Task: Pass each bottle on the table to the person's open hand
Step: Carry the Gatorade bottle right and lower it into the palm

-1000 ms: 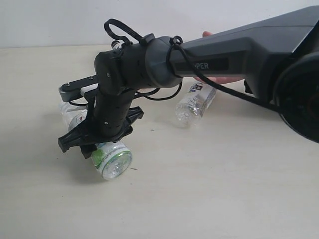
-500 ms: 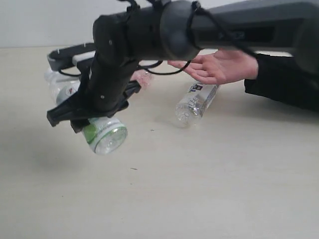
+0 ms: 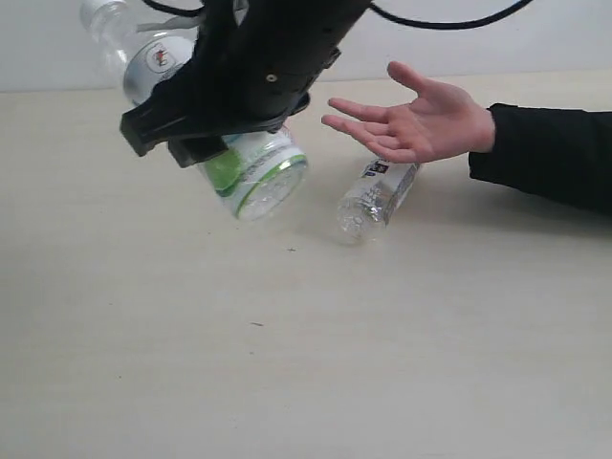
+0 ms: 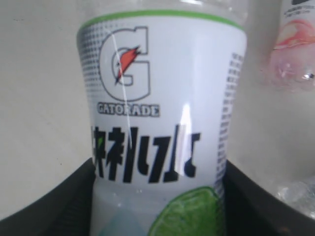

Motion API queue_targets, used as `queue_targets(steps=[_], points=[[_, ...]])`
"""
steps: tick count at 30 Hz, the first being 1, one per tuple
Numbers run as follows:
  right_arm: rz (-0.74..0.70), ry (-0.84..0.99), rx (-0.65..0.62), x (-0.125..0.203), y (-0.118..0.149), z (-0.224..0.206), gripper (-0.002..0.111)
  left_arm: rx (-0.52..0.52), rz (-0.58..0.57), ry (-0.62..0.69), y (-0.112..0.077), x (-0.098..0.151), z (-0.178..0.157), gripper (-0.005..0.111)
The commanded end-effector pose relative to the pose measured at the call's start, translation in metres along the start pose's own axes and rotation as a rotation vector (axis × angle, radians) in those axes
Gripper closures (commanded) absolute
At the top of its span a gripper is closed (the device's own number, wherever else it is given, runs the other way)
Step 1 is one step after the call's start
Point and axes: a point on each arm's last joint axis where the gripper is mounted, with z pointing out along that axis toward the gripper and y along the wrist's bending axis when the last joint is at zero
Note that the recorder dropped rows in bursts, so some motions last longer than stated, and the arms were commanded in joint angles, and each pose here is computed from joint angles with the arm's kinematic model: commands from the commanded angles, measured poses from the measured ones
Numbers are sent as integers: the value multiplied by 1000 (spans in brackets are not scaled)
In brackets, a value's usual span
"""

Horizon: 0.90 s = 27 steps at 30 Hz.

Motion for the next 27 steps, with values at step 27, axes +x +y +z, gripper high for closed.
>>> queue_targets(steps=[27], points=[[367,97,288,55,-159,-13,108,8,-1,-7,-1,0,0,107]])
